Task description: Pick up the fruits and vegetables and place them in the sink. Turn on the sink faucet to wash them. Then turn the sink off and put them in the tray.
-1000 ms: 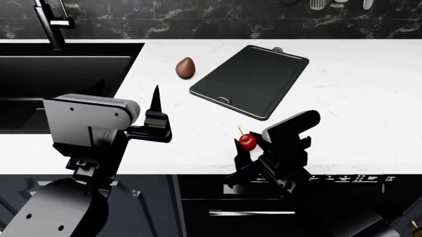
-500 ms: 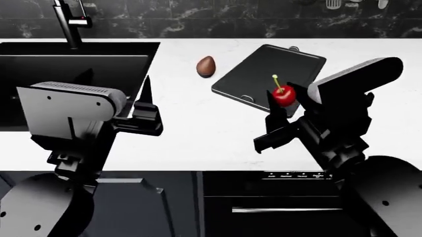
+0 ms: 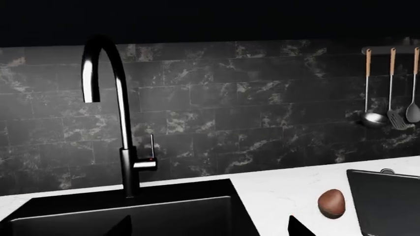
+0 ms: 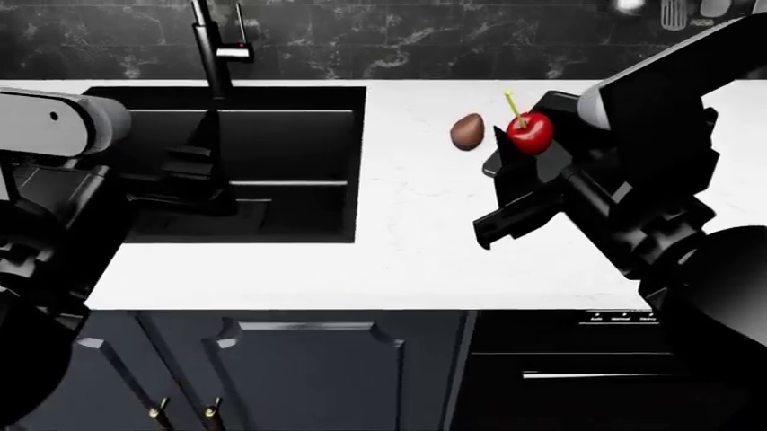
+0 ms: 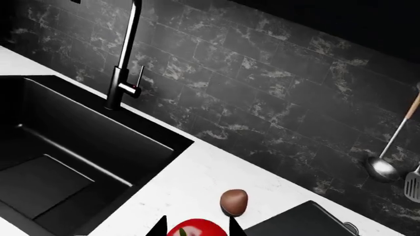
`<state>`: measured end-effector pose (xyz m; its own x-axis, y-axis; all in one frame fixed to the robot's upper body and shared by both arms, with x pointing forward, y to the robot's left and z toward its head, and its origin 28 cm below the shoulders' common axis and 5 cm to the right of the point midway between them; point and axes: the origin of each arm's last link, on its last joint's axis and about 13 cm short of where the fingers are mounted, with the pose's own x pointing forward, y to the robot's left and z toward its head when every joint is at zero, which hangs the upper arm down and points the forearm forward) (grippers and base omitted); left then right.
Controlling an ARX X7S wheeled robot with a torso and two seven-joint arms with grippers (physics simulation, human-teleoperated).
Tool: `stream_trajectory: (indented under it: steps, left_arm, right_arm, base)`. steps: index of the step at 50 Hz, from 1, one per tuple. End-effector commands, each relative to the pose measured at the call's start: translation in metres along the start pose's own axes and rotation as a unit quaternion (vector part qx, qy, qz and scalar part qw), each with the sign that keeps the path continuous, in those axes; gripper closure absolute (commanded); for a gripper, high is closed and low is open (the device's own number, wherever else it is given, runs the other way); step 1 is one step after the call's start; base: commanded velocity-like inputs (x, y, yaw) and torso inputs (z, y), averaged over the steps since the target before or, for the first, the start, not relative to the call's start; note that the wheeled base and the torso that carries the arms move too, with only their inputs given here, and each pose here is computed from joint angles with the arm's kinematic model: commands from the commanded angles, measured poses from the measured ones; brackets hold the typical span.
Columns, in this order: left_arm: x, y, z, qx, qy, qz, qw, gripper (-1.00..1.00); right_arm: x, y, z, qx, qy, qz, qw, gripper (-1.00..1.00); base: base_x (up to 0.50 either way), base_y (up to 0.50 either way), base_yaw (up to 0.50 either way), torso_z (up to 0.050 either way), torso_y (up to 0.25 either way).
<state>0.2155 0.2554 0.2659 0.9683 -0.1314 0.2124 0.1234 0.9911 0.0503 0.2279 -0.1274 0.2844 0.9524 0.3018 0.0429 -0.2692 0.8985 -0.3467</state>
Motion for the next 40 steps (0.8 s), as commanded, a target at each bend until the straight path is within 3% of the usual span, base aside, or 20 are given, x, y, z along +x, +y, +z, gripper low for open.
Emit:
stream_trajectory:
  steps: [1, 12, 40]
  left_arm:
    - [-0.006, 0.011, 0.009, 0.001, 0.019, -0.009, 1.0, -1.0]
    - [-0.009, 0.011, 0.015, -0.03, 0.031, -0.032, 0.999, -1.0]
    - [-0.008, 0.01, 0.025, 0.0, 0.029, -0.044, 0.999, -1.0]
  right_arm:
    - [-0.001, -0.004, 0.006, -0.019, 0.014, 0.001, 1.0, 1.0]
    - [0.0, -0.003, 0.004, -0.024, 0.014, 0.002, 1.0, 1.0]
    - [0.001, -0.005, 0.004, -0.019, 0.0, -0.004, 1.0, 1.0]
  base:
    - [-0.08, 0.5, 0.0, 0.05, 0.0]
    - [-0.09, 0.5, 0.0, 0.05, 0.0]
    - [-0.01, 0.5, 0.0, 0.05, 0.0]
